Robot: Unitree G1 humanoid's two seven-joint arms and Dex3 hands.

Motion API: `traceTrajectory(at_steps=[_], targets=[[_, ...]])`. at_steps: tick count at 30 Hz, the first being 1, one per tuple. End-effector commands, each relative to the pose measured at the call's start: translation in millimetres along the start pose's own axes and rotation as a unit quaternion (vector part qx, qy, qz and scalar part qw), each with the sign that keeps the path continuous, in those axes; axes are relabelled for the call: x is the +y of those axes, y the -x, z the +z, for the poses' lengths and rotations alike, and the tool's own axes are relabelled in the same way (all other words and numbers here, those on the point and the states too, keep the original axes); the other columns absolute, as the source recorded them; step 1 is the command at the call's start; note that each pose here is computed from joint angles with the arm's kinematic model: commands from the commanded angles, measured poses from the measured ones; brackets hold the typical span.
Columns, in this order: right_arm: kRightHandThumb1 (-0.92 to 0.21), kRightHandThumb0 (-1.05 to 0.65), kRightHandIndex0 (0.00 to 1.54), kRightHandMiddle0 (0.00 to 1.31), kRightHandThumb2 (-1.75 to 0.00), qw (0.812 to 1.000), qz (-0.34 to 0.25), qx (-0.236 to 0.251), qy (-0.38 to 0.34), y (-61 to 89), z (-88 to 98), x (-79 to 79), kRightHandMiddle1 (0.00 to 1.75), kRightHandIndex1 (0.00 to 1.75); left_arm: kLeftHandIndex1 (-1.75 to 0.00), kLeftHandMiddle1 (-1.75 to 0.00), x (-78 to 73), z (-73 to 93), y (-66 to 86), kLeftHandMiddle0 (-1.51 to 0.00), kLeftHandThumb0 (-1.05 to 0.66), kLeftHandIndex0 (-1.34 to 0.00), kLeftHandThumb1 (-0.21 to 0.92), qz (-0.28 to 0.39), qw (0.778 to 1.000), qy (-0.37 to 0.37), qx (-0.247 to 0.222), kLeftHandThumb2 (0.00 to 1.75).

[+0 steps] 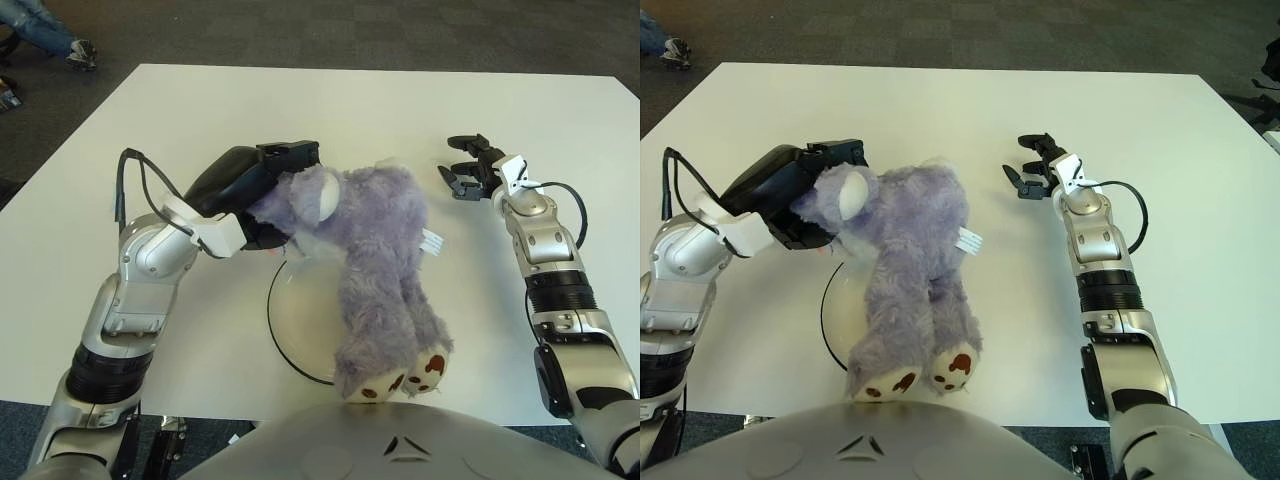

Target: Put the doll into the plate.

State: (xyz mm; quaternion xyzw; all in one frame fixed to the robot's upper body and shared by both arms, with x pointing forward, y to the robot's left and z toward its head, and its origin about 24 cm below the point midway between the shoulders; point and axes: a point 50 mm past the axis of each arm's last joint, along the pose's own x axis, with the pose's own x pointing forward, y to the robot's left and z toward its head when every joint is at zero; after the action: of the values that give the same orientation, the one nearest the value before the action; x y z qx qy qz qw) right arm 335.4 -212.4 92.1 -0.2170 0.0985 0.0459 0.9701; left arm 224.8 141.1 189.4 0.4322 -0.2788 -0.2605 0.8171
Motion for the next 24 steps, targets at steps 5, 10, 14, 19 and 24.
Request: traceTrajectory(at_steps=[5,10,14,19,24], targets=[[-0.5,-0.51,0.03,0.0,-0.95,0.999,0.005,0.048,-0.011,2.6,-20.7,5.1,0.73,1.07,-1.75,-1.66,-4.5,4.8,1.2,-0.94,0.0,-0.68,-0.09,-0.004,1.0,-0.023,0.0,1.75],[-0.5,-0.51,0.02,0.0,-0.96,0.999,0.002,0.048,-0.015,2.7,-20.5,5.3,0.74,1.06,-1.75,-1.66,-6.1,5.5,1.5,-0.94,0.0,-0.69,-0.09,-0.016,1.0,-0.022,0.003,1.75],[-0.5,-0.51,0.03,0.0,-0.96,0.999,0.002,0.047,-0.017,2.9,-20.7,5.3,0.74,1.05,-1.75,-1.65,-7.5,6.1,1.7,-0.95,0.0,-0.69,-0.09,-0.03,0.999,-0.025,0.009,1.75],[-0.51,-0.51,0.03,0.0,-0.96,0.999,0.002,0.047,-0.017,3.0,-20.4,5.2,0.74,1.05,-1.75,-1.65,-8.4,6.6,1.8,-0.95,0.0,-0.68,-0.09,-0.05,0.998,-0.032,0.019,1.75],[-0.51,-0.51,0.02,0.0,-0.96,0.999,0.0,0.05,-0.014,3.0,-19.8,5.3,0.74,1.04,-1.75,-1.69,-8.5,7.0,1.8,-0.93,0.0,-0.67,-0.08,-0.062,0.997,-0.036,0.024,1.75]])
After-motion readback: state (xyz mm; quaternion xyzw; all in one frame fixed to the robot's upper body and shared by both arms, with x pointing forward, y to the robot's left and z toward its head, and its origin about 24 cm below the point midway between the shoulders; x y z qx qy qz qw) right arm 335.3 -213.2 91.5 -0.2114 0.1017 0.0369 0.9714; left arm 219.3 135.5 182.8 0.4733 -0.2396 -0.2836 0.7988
